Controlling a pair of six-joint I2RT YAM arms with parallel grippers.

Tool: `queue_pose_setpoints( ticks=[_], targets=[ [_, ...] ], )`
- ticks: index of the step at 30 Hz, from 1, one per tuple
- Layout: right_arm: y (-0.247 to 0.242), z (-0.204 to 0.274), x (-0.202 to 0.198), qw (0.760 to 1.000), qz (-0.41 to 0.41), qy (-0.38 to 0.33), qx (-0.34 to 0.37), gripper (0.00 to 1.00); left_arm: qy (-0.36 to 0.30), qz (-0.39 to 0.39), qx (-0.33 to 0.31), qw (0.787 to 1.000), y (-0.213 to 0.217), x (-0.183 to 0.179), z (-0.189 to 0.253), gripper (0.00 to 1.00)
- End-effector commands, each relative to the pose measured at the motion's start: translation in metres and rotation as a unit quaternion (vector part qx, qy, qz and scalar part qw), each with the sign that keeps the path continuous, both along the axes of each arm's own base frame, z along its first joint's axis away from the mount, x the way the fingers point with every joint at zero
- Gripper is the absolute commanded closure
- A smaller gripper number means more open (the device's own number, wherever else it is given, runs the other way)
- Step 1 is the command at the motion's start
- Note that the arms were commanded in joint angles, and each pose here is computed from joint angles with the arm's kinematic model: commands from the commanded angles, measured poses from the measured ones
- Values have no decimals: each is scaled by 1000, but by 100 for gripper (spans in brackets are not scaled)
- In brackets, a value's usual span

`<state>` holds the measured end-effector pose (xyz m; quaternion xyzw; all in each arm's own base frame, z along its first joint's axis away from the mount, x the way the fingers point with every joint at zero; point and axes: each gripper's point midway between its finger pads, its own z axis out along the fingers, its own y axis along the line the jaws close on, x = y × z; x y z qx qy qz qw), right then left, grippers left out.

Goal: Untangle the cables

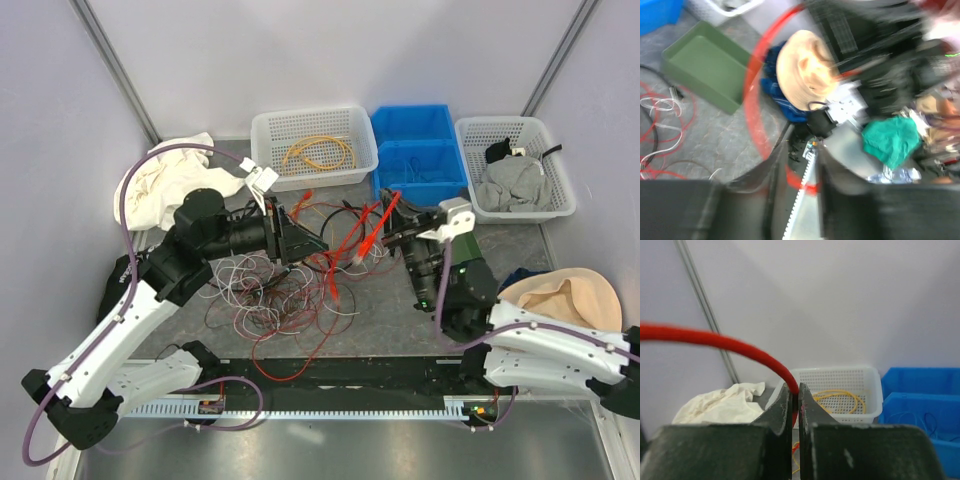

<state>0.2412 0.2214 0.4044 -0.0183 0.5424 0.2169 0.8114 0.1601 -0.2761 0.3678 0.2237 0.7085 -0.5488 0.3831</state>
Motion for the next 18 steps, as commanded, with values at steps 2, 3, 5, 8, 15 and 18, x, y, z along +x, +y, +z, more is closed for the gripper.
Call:
queue_pose_setpoints(
  ticks=[2,3,5,8,15,18],
  targets=[
    [-13,-16,8,988,-37,131,-70,100,20,134,42,990,18,43,-26,9],
    [-14,-18,10,984,-46,154,-71,100,25,159,52,986,23,50,-32,1],
    [-26,-29,14,971,-87,189,-117,100,30,228,67,971,40,66,-40,1],
    [-49,-43,20,963,-118,217,-105,100,46,292,58,954,59,73,-49,0],
    [-94,-126,65,930,-137,340,-32,100,83,345,34,934,81,68,-79,1],
    [-116,-167,81,906,-149,395,9,100,90,345,36,934,83,62,-89,1]
  ],
)
